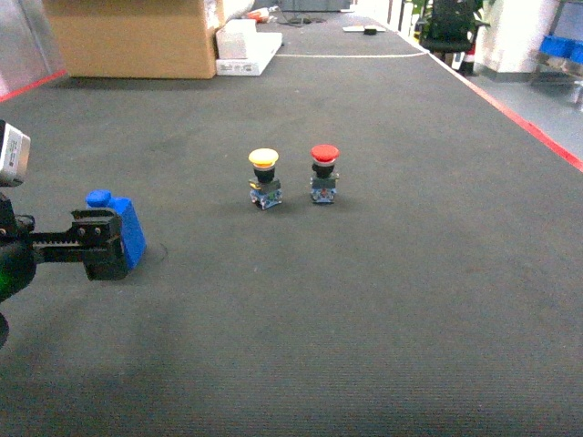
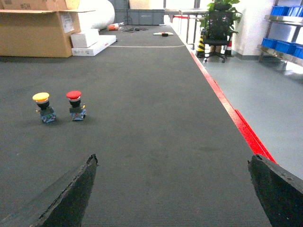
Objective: Pick blue part to blue bin on bottom shelf
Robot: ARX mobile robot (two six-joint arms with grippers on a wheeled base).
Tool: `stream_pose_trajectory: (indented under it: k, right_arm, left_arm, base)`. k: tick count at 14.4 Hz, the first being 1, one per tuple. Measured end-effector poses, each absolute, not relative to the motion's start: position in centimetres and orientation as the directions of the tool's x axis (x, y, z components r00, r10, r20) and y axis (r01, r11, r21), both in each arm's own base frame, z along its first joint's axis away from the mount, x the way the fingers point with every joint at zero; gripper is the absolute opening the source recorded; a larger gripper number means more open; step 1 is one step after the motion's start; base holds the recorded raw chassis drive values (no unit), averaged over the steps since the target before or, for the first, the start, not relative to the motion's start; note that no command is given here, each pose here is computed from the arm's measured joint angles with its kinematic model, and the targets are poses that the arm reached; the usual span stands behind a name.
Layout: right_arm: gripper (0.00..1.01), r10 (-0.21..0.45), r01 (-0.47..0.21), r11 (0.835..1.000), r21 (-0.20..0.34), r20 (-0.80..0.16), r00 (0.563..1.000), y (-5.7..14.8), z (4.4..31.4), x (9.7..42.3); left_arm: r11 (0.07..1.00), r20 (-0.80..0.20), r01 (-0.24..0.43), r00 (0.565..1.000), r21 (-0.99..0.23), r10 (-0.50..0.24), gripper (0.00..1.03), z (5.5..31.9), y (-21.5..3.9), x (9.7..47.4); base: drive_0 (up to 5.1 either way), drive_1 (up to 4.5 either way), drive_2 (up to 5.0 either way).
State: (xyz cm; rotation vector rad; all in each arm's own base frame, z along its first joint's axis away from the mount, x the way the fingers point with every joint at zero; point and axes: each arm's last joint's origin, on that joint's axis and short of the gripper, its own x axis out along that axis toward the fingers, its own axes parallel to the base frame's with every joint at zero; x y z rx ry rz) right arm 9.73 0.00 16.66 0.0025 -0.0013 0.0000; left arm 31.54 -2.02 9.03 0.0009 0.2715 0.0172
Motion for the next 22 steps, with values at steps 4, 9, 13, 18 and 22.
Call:
stream_pose_trajectory:
  k: [4, 9, 13, 18, 22]
  right_arm:
    - [0.98, 0.0, 0.0, 1.0, 0.002, 0.001, 1.0, 0.0, 16.7, 9.7]
    - [0.98, 0.0, 0.0, 1.0, 0.003, 0.001, 1.0, 0.0, 16.7, 9.7]
    - [0.98, 0.0, 0.0, 1.0, 0.003, 0.001, 1.0, 0.0, 16.7, 9.7]
    - [0.98, 0.0, 0.0, 1.0, 0.003, 0.001, 1.0, 0.0, 16.7, 9.7]
    - [0.98, 0.0, 0.0, 1.0, 0.002, 0.001, 1.0, 0.0, 16.7, 9.7]
  left_arm:
    - [1.0, -0.293, 0.002, 0.956, 0.003, -0.001, 0.98, 7.6, -2.2, 33.8]
    - [1.0, -0.319, -0.004, 0.948, 0.004, 0.005, 0.98, 6.2, -1.9, 35.5]
    - [1.0, -0.312, -0.011, 0.95, -0.003, 0.009, 0.98, 5.4, -1.5, 37.6]
    - [1.0, -0.293, 0.024, 0.956, 0.014, -0.019, 0.45, 5.0, -1.6, 37.8]
    - [0.999, -0.267, 0.029, 0.963, 0.038, -0.018, 0.45, 7.8, -2.0, 32.9]
  base:
    - [0.0, 0.0, 0.0]
    - [0.0, 0.0, 0.0]
    - [0.0, 0.0, 0.0]
    - [0.0, 0.0, 0.0]
    - [0.0, 0.0, 0.0]
